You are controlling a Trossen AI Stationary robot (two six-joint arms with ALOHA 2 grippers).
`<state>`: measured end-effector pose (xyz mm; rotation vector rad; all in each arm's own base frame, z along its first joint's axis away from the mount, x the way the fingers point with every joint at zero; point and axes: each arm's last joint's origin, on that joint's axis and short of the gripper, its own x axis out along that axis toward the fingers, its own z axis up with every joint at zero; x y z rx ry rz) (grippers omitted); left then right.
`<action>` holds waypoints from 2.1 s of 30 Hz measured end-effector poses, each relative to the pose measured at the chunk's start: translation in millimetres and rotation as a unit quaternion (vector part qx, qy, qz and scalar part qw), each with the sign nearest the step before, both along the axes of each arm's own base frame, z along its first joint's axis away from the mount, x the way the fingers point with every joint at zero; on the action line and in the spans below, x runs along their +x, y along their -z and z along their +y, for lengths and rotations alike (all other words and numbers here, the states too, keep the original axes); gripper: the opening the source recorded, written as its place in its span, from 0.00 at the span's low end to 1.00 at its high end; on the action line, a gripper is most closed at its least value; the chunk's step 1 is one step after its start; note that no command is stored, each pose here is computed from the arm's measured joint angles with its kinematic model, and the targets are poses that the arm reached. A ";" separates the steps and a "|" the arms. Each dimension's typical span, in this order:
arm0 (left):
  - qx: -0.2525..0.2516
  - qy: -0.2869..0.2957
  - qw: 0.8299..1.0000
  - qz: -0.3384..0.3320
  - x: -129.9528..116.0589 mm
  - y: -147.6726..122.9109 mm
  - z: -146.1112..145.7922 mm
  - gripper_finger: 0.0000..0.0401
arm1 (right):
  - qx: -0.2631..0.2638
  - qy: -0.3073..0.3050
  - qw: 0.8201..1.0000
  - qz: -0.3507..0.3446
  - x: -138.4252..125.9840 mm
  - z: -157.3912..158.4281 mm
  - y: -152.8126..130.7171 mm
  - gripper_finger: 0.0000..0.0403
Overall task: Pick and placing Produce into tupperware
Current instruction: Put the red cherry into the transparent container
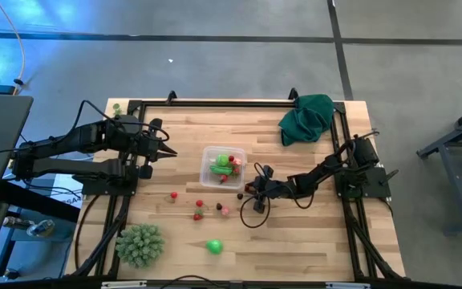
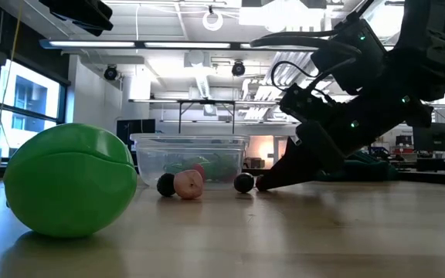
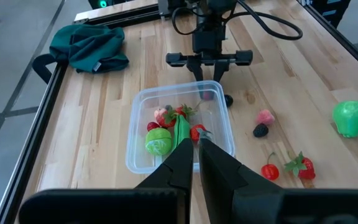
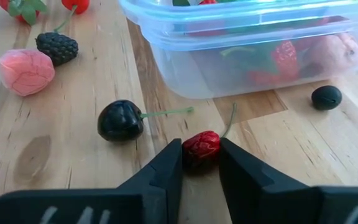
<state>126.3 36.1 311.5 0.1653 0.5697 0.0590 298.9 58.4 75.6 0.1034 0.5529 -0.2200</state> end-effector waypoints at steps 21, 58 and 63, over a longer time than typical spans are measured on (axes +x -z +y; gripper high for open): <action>0.000 0.000 1.000 0.000 0.0 0.1 0.0 0.05 | -0.013 -0.011 1.000 -0.023 -0.8 3.3 -21.0 0.21; 0.000 0.000 1.000 0.000 0.0 0.0 0.0 0.05 | -0.040 -0.043 0.998 0.023 54.2 -23.3 -149.1 0.21; 0.000 0.000 1.000 0.000 -0.1 -0.1 0.0 0.05 | -0.012 -0.037 0.997 0.072 70.5 -43.7 -161.3 0.21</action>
